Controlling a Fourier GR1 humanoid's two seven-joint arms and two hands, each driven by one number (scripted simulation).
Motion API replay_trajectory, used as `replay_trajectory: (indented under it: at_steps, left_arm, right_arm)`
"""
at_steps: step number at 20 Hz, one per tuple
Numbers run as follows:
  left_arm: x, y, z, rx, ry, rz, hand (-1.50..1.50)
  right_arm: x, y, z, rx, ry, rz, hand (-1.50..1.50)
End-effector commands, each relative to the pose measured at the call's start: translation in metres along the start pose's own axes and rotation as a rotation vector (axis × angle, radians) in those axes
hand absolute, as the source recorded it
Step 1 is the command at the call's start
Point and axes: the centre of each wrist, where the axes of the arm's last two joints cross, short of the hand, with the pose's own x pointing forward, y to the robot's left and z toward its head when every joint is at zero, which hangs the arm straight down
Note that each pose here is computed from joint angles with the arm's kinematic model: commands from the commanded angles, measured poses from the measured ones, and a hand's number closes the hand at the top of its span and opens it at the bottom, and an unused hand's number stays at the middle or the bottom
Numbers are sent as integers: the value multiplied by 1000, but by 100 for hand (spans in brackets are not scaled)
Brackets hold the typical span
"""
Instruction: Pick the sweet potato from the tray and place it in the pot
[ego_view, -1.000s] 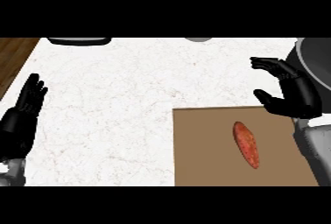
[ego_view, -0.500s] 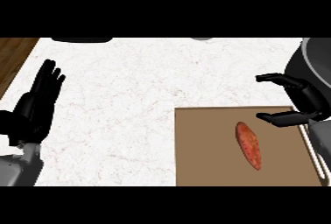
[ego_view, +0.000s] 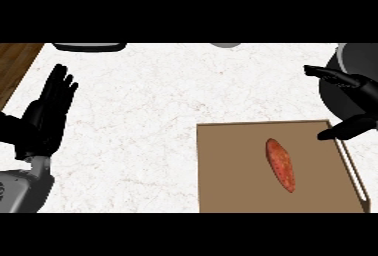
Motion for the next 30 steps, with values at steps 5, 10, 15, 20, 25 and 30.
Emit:
replay_trajectory:
  at_steps: [5, 10, 15, 20, 25, 30]
  left_arm:
    - [-4, 10, 8, 13, 20, -16, 0]
    - [-4, -2, 3, 27, 12, -26, 0]
    - [4, 7, -2, 32, 10, 2, 0]
    - [1, 8, 11, 39, 1, -29, 0]
    - [11, 14, -19, 24, 12, -22, 0]
    - [-12, 15, 15, 20, 6, -2, 0]
  right_arm:
    - [38, -11, -20, 497, 73, 164, -150]
    - [58, 22, -50, 681, 138, 298, -150]
    - [57, 42, -41, 721, 157, 308, -150]
    - [46, 59, -34, 720, 169, 284, -150]
    - [47, 82, -36, 716, 195, 328, -150]
    - [27, 87, -17, 723, 276, 425, -150]
